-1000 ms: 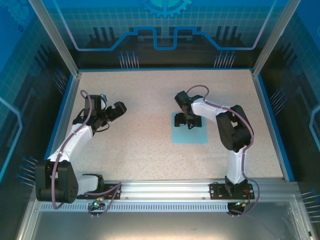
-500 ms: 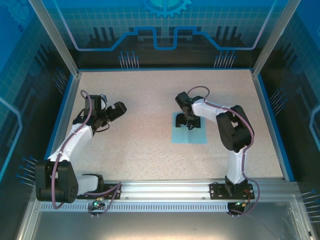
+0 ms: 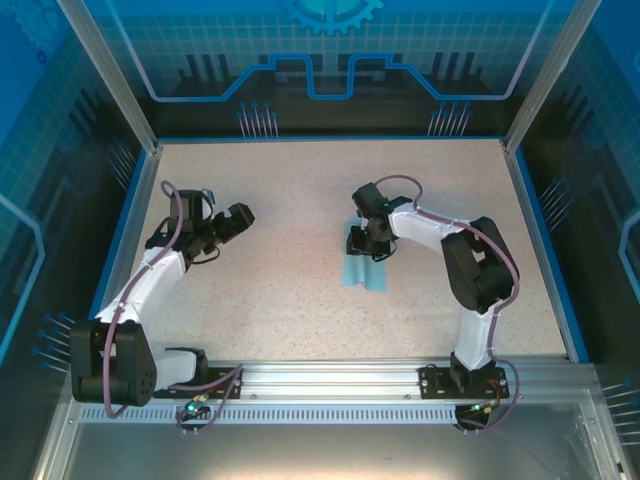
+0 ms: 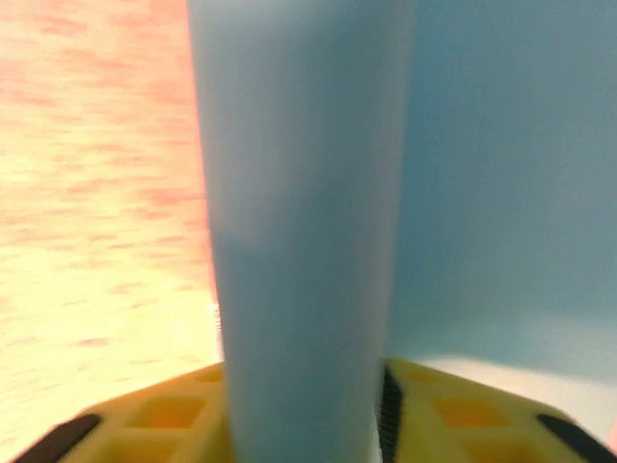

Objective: Fold a paper plane with a square sheet of paper (pick it up from the middle)

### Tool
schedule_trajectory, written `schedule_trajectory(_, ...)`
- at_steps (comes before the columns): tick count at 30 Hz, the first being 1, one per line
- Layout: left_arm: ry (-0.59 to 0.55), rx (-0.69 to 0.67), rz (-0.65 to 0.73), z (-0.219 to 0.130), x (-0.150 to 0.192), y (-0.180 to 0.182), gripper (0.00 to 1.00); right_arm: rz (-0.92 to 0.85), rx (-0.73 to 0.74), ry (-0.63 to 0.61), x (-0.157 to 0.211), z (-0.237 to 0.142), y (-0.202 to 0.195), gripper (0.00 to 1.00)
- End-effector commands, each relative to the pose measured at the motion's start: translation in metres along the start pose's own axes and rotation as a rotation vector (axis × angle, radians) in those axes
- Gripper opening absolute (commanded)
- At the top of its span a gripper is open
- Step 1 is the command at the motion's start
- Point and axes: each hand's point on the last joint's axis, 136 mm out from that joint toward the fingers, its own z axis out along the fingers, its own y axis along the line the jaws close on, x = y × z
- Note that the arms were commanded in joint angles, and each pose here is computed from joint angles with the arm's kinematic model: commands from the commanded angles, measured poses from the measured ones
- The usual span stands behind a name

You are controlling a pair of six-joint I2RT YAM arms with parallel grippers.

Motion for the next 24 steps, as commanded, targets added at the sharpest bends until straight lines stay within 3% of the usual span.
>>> schedule_trajectory(1, 0.063, 0.056, -0.047, 0.006, 0.015, -0.008, 0.95, -0.044, -0.356, -0.021, -0.003, -0.031, 0.071, 0.31)
schedule_trajectory(7, 0.139, 0.154, -0.057, 0.014, 0.044, -0.030, 0.91, -0.069, -0.566, -0.017, 0.003, -0.046, 0.101, 0.27)
schedule_trajectory(11, 0.192, 0.205, -0.053, 0.023, 0.067, -0.047, 0.85, -0.032, -0.554, 0.022, 0.008, -0.025, 0.088, 0.26)
schedule_trajectory(18, 0.290, 0.236, -0.014, 0.048, 0.104, -0.072, 0.74, -0.058, -0.403, 0.050, 0.015, 0.008, 0.054, 0.27)
schedule_trajectory(24, 0.338, 0.234, 0.025, 0.066, 0.124, -0.087, 0.70, -0.092, -0.329, 0.102, 0.025, 0.029, 0.034, 0.29)
